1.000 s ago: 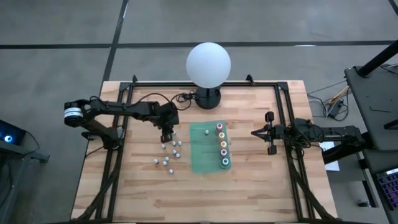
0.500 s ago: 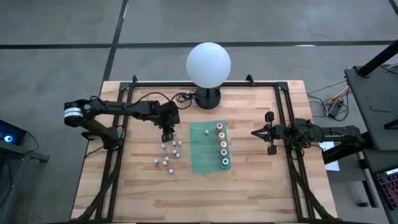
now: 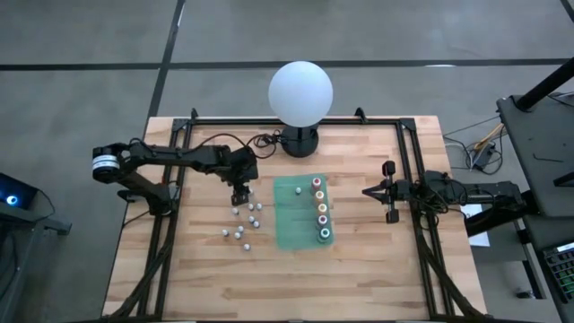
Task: Pick & Place food coloring
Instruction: Put the top small red food coloring bottle into the green bin, then put the left small red food coloring bottle into the green bin
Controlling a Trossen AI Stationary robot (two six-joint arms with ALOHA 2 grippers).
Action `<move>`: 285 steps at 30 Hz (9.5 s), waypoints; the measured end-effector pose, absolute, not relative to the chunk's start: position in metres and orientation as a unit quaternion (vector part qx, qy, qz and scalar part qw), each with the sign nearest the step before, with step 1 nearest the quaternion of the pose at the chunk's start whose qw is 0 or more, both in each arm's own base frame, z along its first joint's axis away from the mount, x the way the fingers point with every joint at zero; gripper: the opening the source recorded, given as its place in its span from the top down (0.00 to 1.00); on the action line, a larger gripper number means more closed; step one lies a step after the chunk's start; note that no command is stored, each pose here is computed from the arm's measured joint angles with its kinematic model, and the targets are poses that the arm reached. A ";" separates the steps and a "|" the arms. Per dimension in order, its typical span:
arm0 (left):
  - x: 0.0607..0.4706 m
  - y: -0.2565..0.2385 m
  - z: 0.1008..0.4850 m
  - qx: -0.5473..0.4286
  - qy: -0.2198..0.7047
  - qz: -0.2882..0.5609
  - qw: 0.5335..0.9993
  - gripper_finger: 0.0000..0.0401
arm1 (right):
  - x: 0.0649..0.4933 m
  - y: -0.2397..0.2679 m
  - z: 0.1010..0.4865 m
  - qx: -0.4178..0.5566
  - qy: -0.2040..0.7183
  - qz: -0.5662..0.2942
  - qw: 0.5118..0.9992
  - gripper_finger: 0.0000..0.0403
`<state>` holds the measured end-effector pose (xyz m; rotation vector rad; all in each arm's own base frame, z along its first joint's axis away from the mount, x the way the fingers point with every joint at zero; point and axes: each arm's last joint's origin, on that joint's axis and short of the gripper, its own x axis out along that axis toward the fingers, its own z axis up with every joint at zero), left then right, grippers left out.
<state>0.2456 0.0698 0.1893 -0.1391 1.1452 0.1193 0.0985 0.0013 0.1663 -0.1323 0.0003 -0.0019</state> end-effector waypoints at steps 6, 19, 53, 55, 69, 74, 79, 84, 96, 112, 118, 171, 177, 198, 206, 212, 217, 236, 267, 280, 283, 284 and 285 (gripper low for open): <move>0.249 0.067 0.188 -0.054 0.550 0.043 0.832 0.53 | 0.098 0.001 0.166 -0.067 0.000 -0.001 0.998 0.98; 0.266 0.072 0.197 -0.040 0.584 0.024 0.810 0.53 | 0.098 0.001 0.166 -0.067 0.000 -0.001 0.998 0.98; 0.283 0.067 0.177 -0.012 0.635 0.005 0.772 0.53 | 0.098 0.001 0.166 -0.067 0.000 -0.001 0.998 0.98; 0.284 0.067 0.177 -0.011 0.635 0.006 0.773 0.53 | 0.098 0.001 0.166 -0.066 0.000 -0.001 0.998 0.98; 0.284 0.067 0.177 -0.013 0.632 0.008 0.775 0.59 | 0.098 0.001 0.166 -0.066 0.000 -0.001 0.998 0.98; 0.285 0.067 0.178 -0.018 0.631 0.013 0.776 0.67 | 0.099 0.001 0.166 -0.067 0.000 -0.001 0.998 0.98; 0.285 0.067 0.178 -0.020 0.629 0.013 0.777 0.74 | 0.098 0.001 0.166 -0.067 0.001 -0.001 0.998 0.98; 0.285 0.067 0.178 -0.021 0.628 0.014 0.778 0.81 | 0.098 0.001 0.166 -0.067 0.000 -0.001 0.998 0.98; 0.287 0.068 0.183 -0.022 0.630 0.014 0.776 0.91 | 0.099 0.001 0.166 -0.067 0.000 -0.001 0.998 0.98; 0.303 0.072 0.238 -0.020 0.617 0.017 0.786 0.91 | 0.098 0.001 0.166 -0.066 0.000 -0.001 0.998 0.98; 0.312 0.071 0.265 -0.019 0.595 0.021 0.803 0.91 | 0.098 0.001 0.166 -0.067 0.000 -0.001 0.998 0.98; 0.403 0.073 0.214 -0.053 0.604 0.018 0.795 0.91 | 0.098 0.001 0.166 -0.066 0.000 -0.001 0.998 0.98; 0.403 0.074 0.210 -0.052 0.600 0.021 0.798 0.91 | 0.098 0.001 0.166 -0.067 0.000 -0.001 0.998 0.98; 0.398 0.069 0.190 -0.050 0.608 0.019 0.792 0.91 | 0.098 0.001 0.166 -0.067 0.000 -0.001 0.998 0.98; 0.400 0.070 0.190 -0.043 0.600 0.027 0.798 0.91 | 0.098 0.001 0.166 -0.067 0.000 -0.001 0.998 0.98; 0.400 0.070 0.190 -0.039 0.601 0.026 0.798 0.90 | 0.098 0.001 0.166 -0.066 0.000 -0.001 0.998 0.98; 0.400 0.070 0.190 -0.039 0.601 0.026 0.798 0.85 | 0.098 0.001 0.166 -0.066 0.000 -0.001 0.998 0.98; 0.395 0.069 0.196 -0.041 0.608 0.022 0.792 0.81 | 0.098 0.001 0.166 -0.067 0.001 -0.001 0.998 0.98; 0.401 0.065 0.292 -0.032 0.572 0.001 0.820 0.81 | 0.098 0.001 0.166 -0.066 0.000 -0.001 0.998 0.98; 0.391 0.052 0.297 -0.057 0.598 -0.045 0.798 0.81 | 0.099 0.001 0.166 -0.067 0.000 -0.001 0.998 0.98; 0.384 0.051 0.300 -0.061 0.595 -0.053 0.800 0.81 | 0.098 0.001 0.166 -0.067 0.000 -0.001 0.998 0.98; 0.381 0.050 0.301 -0.061 0.593 -0.053 0.801 0.81 | 0.098 0.001 0.166 -0.067 0.000 -0.001 0.998 0.98; 0.379 0.050 0.303 -0.060 0.591 -0.053 0.803 0.81 | 0.098 0.001 0.166 -0.066 0.000 -0.001 0.998 0.98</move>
